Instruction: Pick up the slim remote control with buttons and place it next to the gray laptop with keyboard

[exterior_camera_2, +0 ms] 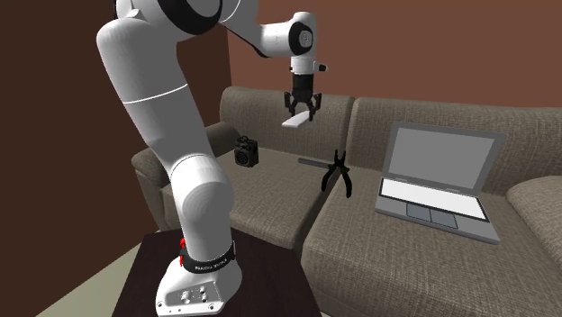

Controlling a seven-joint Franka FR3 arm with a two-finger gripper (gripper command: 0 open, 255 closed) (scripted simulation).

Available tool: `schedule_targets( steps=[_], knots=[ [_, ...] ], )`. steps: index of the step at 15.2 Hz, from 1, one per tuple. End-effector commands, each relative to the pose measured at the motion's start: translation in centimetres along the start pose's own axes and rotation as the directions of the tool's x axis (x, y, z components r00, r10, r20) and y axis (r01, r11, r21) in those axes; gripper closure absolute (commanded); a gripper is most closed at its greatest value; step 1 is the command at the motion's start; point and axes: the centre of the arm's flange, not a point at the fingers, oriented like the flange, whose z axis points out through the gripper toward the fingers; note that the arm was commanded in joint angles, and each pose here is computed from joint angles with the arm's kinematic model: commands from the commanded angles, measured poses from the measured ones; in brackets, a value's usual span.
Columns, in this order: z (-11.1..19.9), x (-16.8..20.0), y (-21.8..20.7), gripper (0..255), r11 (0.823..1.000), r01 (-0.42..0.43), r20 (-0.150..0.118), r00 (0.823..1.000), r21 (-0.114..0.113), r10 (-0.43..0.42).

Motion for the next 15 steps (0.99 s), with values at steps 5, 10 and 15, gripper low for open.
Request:
schedule_targets(
  steps=[5,10,15],
  knots=[
    [-3.2,0.0,0.1,255,1.000,0.000,0.000,1.000,0.000,0.000],
    [-5.8,0.0,0.1,255,1.000,0.000,0.000,1.000,0.000,0.000],
    [-6.0,-2.5,4.8,255,1.000,0.000,0.000,1.000,0.000,0.000]
  ],
)
